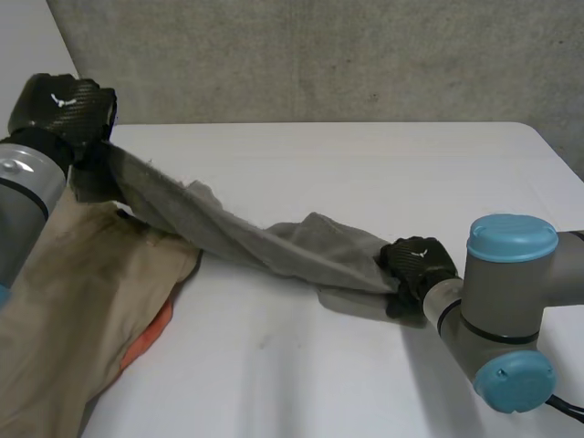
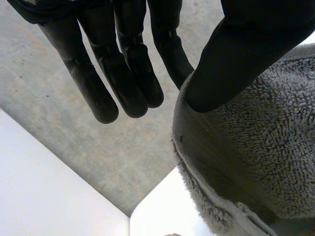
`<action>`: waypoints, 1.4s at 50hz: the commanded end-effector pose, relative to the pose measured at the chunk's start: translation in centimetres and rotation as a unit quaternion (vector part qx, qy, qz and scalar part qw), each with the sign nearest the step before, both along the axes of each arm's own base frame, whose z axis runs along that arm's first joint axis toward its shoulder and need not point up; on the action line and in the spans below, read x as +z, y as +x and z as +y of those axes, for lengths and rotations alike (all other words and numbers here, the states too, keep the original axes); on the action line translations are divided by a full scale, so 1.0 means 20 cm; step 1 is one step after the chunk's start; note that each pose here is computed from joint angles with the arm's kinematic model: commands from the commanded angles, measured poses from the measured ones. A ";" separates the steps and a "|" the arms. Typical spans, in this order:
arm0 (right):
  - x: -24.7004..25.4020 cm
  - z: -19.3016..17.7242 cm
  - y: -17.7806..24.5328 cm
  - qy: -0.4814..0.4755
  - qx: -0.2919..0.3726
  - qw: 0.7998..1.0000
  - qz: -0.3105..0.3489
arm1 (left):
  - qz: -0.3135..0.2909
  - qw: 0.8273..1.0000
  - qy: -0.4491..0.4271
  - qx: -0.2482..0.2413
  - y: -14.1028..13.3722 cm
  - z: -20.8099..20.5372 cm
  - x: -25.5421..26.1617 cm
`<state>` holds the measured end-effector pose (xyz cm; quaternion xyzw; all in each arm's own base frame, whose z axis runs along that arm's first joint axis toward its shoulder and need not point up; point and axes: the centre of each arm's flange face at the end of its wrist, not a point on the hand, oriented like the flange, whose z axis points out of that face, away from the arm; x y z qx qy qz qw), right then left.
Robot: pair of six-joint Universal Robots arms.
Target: Fold the laundry.
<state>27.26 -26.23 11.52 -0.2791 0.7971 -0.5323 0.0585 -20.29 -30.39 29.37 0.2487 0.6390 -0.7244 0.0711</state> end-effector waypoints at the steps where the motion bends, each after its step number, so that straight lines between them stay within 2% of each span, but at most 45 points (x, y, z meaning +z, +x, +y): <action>1: 0.04 -0.03 -0.01 -0.010 -0.007 1.000 -0.006 | 0.017 1.000 -0.008 0.003 0.01 -0.02 0.04; 5: 0.17 -0.04 -0.02 -0.041 -0.003 0.999 -0.017 | 0.021 1.000 -0.021 0.003 0.01 0.01 0.09; 9: 0.50 -0.11 -0.16 -0.123 -0.035 0.992 -0.015 | 0.024 0.999 -0.044 -0.001 0.02 0.07 0.18; 13: 0.81 -0.12 -0.35 -0.201 -0.050 0.977 0.061 | 0.029 0.997 -0.069 -0.007 0.02 0.13 0.26; 14: 0.94 -0.12 -0.40 -0.233 -0.053 0.966 0.094 | 0.031 0.997 -0.074 -0.010 0.02 0.14 0.28; 18: 1.18 -0.03 -0.46 -0.270 -0.052 0.949 0.154 | 0.034 0.996 -0.083 -0.019 0.01 0.20 0.34; 20: 1.25 0.01 -0.46 -0.273 -0.048 0.947 0.163 | 0.032 0.996 -0.074 -0.034 0.00 0.23 0.34; 24: 1.28 0.02 -0.48 -0.249 -0.038 0.952 0.176 | 0.025 0.997 -0.051 -0.050 -0.02 0.24 0.32; 28: 1.17 -0.10 -0.50 -0.204 -0.037 0.958 0.198 | 0.017 0.997 -0.018 -0.068 -0.05 0.20 0.23; 34: 1.03 -0.25 -0.44 -0.184 -0.020 0.959 0.215 | -0.005 0.995 0.043 -0.085 -0.15 -0.02 -0.01; 37: 1.00 -0.35 -0.41 -0.208 -0.028 0.956 0.206 | -0.017 0.995 0.034 -0.087 -0.19 -0.13 -0.06; 40: 1.02 -0.45 -0.39 -0.251 -0.050 0.947 0.193 | -0.030 0.995 -0.024 -0.088 -0.25 -0.28 -0.04; 44: 1.19 -0.62 -0.39 -0.375 -0.107 0.907 0.158 | -0.015 0.984 -0.159 -0.084 -0.31 -0.44 0.15; 45: 1.29 -0.67 -0.39 -0.434 -0.134 0.880 0.137 | -0.005 0.977 -0.200 -0.079 -0.32 -0.47 0.22; 46: 1.34 -0.68 -0.39 -0.461 -0.146 0.866 0.126 | 0.007 0.962 -0.261 -0.075 -0.32 -0.49 0.33; 48: 1.43 -0.70 -0.39 -0.514 -0.160 0.837 0.102 | 0.021 0.943 -0.325 -0.072 -0.33 -0.49 0.45; 49: 1.49 -0.70 -0.38 -0.553 -0.171 0.811 0.080 | 0.028 0.933 -0.353 -0.070 -0.33 -0.48 0.50; 50: 1.52 -0.71 -0.38 -0.569 -0.177 0.800 0.070 | 0.045 0.913 -0.400 -0.069 -0.33 -0.47 0.58; 52: 1.54 -0.70 -0.35 -0.587 -0.176 0.789 0.053 | 0.063 0.899 -0.428 -0.072 -0.34 -0.44 0.64; 55: 1.53 -0.69 -0.32 -0.585 -0.169 0.793 0.038 | 0.094 0.901 -0.416 -0.080 -0.34 -0.42 0.65; 58: 1.44 -0.70 -0.33 -0.554 -0.164 0.815 0.045 | 0.103 0.919 -0.371 -0.088 -0.34 -0.43 0.54; 60: 1.34 -0.71 -0.33 -0.520 -0.150 0.839 0.060 | 0.102 0.928 -0.348 -0.091 -0.34 -0.42 0.48; 63: 1.24 -0.72 -0.33 -0.484 -0.135 0.861 0.075 | 0.095 0.944 -0.303 -0.093 -0.34 -0.42 0.34; 64: 1.15 -0.72 -0.33 -0.459 -0.121 0.876 0.084 | 0.093 0.948 -0.289 -0.093 -0.34 -0.42 0.29; 68: 0.91 -0.72 -0.31 -0.398 -0.086 0.908 0.103 | 0.079 0.966 -0.225 -0.096 -0.34 -0.39 0.05; 70: 0.82 -0.71 -0.30 -0.376 -0.072 0.917 0.109 | 0.069 0.976 -0.183 -0.097 -0.34 -0.38 -0.10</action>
